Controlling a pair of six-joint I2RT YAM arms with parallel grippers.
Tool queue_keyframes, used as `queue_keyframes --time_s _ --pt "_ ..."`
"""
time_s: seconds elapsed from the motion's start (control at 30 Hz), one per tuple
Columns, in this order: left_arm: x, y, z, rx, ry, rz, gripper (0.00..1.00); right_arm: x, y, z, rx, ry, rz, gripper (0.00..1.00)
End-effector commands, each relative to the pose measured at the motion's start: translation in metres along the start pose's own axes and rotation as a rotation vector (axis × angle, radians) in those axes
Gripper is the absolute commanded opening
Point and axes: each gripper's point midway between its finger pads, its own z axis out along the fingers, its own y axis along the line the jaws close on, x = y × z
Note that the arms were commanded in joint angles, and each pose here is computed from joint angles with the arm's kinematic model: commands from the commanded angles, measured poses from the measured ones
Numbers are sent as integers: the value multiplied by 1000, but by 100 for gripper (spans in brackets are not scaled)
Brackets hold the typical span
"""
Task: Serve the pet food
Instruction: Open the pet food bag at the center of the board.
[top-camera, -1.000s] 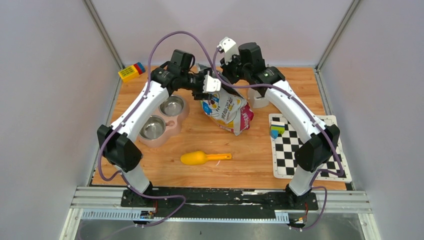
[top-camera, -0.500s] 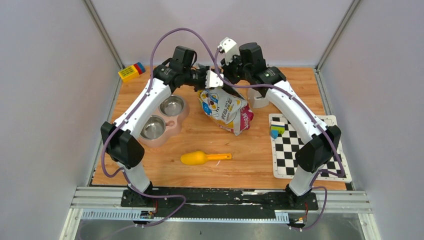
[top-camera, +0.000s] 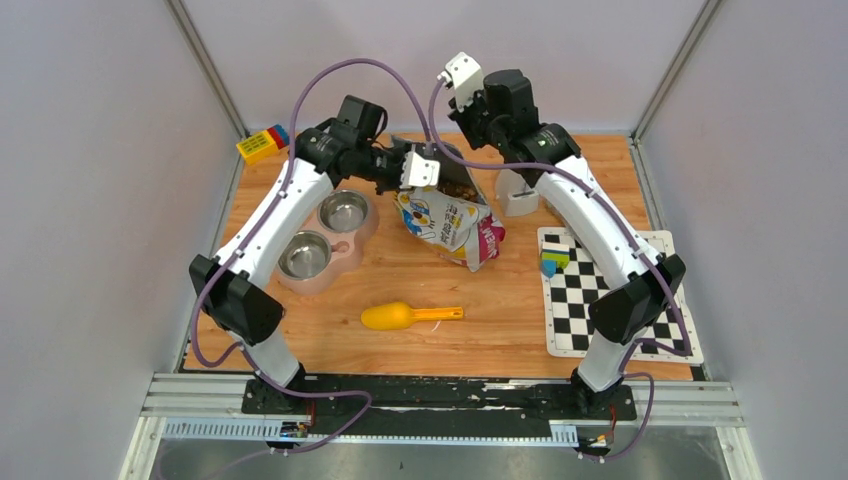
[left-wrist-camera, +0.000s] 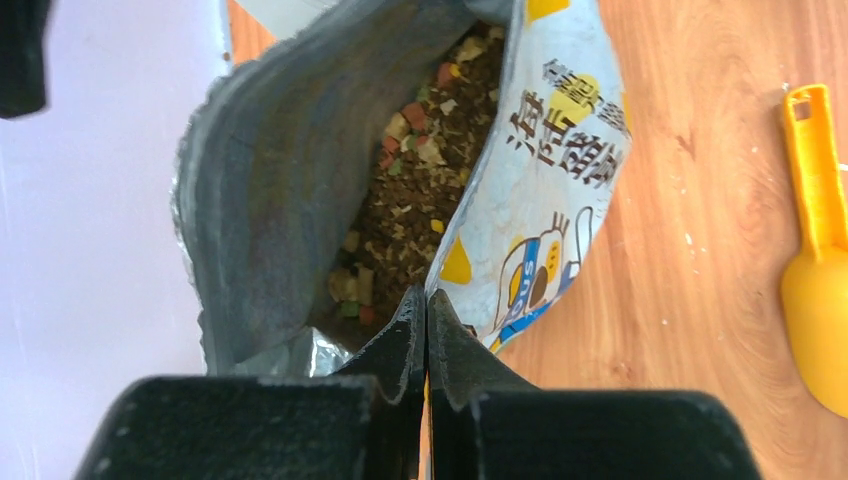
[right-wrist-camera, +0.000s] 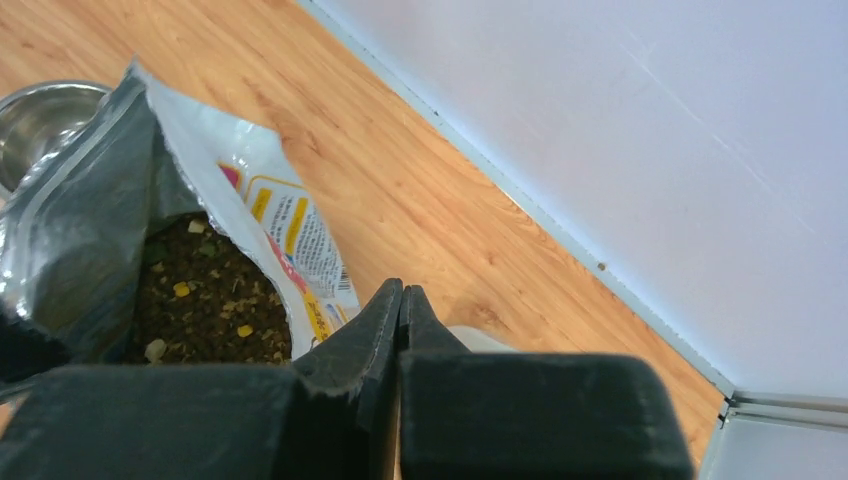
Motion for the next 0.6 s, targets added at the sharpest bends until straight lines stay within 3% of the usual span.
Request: queue_keyframes --time_s 0.0,0.13,0.23,0.57 --pt "-29 -21 -29 1 -44 27 0 -20 0 -9 -7 -44 -8 0" --pt "-18 -24 -23 -12 -21 -8 0 -3 37 -16 -181 18 76 29" --pt "-14 -25 -20 -21 -16 -23 0 0 52 -28 -261 32 122 45" --pt "-11 -27 -20 -25 -11 -37 0 0 64 -41 -316 62 166 49"
